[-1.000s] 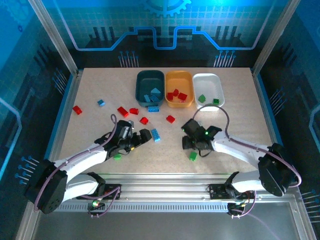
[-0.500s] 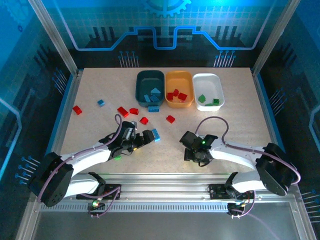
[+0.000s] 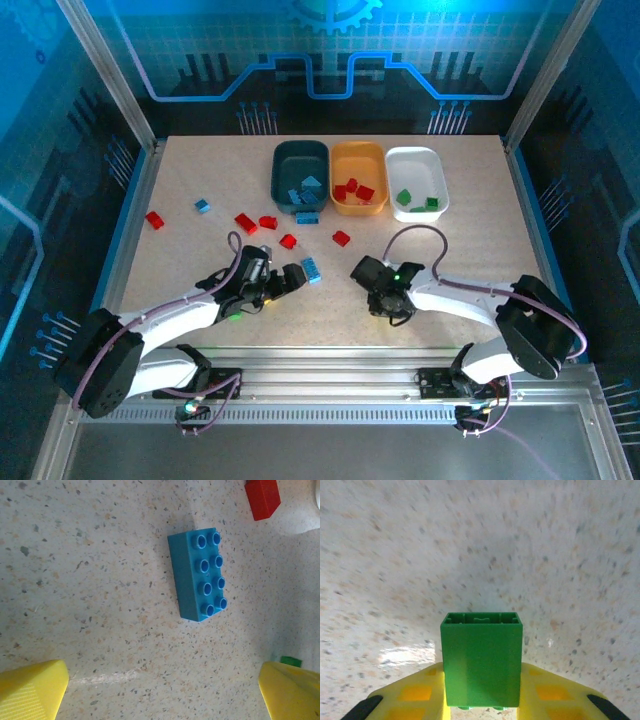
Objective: Sort the legos into containers by color
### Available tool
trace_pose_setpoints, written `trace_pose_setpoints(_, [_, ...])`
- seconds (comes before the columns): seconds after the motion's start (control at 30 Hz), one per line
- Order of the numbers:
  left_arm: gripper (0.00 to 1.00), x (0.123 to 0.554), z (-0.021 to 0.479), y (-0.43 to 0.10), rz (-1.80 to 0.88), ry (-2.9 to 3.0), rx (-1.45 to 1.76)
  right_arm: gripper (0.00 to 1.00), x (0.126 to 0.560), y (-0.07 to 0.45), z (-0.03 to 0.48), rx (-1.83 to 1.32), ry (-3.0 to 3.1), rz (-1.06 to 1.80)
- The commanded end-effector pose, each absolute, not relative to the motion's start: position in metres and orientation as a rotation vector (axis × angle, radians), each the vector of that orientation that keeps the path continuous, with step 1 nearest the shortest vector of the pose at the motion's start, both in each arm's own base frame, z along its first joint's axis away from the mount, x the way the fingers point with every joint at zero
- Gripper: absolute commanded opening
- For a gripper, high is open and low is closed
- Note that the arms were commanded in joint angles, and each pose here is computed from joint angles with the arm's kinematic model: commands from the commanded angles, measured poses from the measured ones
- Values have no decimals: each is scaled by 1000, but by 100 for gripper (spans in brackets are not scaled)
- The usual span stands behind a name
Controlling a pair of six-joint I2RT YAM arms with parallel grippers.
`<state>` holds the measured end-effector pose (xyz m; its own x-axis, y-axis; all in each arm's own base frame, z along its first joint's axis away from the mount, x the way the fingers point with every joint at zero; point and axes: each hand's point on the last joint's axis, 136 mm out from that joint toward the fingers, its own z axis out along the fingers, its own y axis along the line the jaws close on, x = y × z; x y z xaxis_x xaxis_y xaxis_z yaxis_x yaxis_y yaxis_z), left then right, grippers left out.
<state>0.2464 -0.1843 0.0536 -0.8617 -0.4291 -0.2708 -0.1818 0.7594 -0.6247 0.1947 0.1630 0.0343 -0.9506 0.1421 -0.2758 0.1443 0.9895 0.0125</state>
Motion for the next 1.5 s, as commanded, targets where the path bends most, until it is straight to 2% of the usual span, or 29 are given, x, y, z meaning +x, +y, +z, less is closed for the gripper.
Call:
trace_pose_setpoints(0.0, [99,256,76,-181,-798,2524,-410,26,237,149,80,131,2702,-82])
trace_pose_setpoints(0.1, [99,264,98,-169,-763,2490,-410,26,295,137,127,133,2566,-45])
trace_pose_setpoints(0.2, [99,273,118,-146,-710,2444,-481,27,355,112,149,196,2496,-12])
trace_pose_setpoints(0.43, [99,269,137,-107,-562,2478,-581,27,454,70,121,322,2560,51])
trace_pose_setpoints(0.63, [99,252,128,-90,-525,2499,-683,34,497,56,100,356,2626,90])
trace_pose_setpoints(0.67, [99,249,124,-88,-514,2507,-699,38,500,54,101,358,2620,97])
trace_pose_setpoints(0.73, [99,242,112,-82,-488,2534,-741,54,502,54,106,358,2609,112])
trace_pose_setpoints(0.83, [99,234,94,-77,-460,2570,-795,64,498,53,122,363,2566,121])
trace_pose_setpoints(1.03, [93,232,79,-76,-433,2606,-837,67,463,77,158,337,2465,230])
trace_pose_setpoints(1.27, [81,258,79,-94,-496,2615,-801,67,395,127,149,210,2463,329])
trace_pose_setpoints(1.37, [81,278,89,-87,-396,2599,-790,65,371,140,141,156,2479,368])
trace_pose_setpoints(1.47, [86,295,102,-61,-284,2531,-884,65,355,145,141,114,2473,380])
